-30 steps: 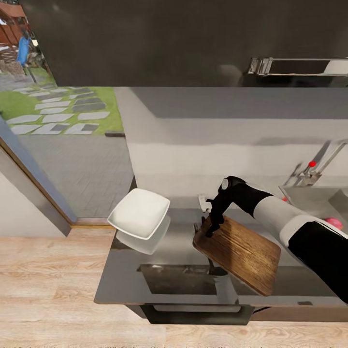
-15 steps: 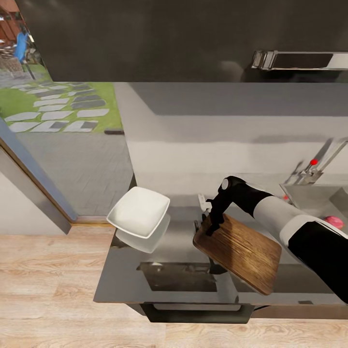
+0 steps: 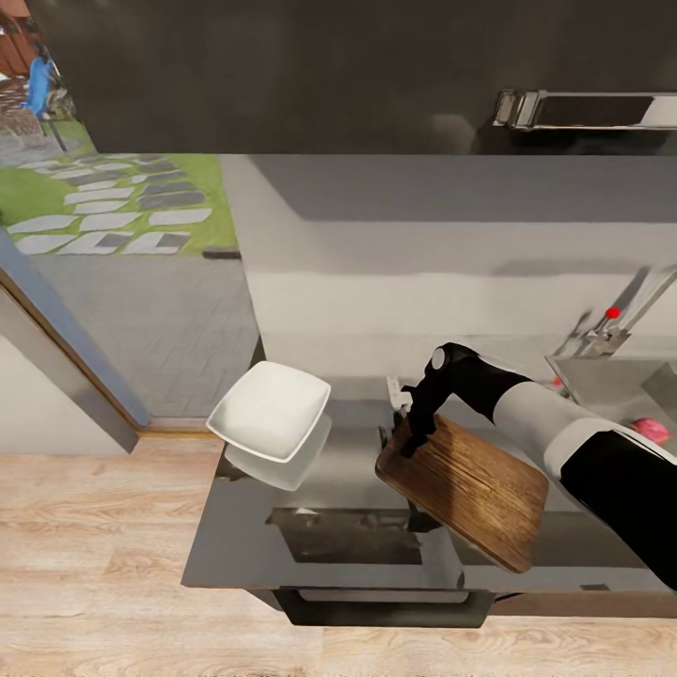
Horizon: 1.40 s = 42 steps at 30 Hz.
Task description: In the kitchen, take the Vidalia onion out of the sink, dice it on the chopping board with the paring knife, put the diced onion into the bowl on the countertop, then place both the paring knife and the chopping board into the sink.
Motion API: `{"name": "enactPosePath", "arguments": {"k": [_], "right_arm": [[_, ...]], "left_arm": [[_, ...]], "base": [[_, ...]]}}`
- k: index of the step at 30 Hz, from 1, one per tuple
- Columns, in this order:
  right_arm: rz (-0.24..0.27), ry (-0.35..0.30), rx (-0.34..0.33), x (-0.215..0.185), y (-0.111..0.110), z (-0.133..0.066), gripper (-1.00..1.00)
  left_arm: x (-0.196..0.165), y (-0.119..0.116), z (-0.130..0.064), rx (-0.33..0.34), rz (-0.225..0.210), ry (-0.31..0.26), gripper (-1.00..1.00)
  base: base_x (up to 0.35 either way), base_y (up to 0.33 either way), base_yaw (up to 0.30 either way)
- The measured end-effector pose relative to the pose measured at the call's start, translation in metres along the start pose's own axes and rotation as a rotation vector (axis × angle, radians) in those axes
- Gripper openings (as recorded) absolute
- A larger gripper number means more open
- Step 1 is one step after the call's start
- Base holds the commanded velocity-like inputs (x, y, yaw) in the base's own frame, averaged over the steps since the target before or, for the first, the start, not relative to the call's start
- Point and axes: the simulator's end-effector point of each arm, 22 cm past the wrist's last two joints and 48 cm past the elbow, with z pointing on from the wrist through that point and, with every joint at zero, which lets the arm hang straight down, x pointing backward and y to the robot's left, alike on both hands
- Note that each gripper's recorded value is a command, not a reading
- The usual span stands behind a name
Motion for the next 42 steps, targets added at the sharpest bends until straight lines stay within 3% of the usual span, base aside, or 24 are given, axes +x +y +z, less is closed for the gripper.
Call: {"name": "enactPosePath", "arguments": {"k": [22,23,42], "right_arm": [[0.017,-0.013,0.012,0.000,-0.009,0.000,1.00],[0.017,-0.013,0.012,0.000,-0.009,0.000,-1.00],[0.036,-0.013,0.018,0.001,-0.011,0.000,-1.00]], "left_arm": [[0.006,0.000,-0.001,0.000,0.001,0.015,1.00],[0.006,0.000,-0.001,0.000,0.001,0.015,1.00],[0.006,0.000,-0.001,0.000,0.001,0.015,1.00]], "base": [[0.000,0.000,0.000],[0.000,0.000,0.000],[0.000,0.000,0.000]]}}
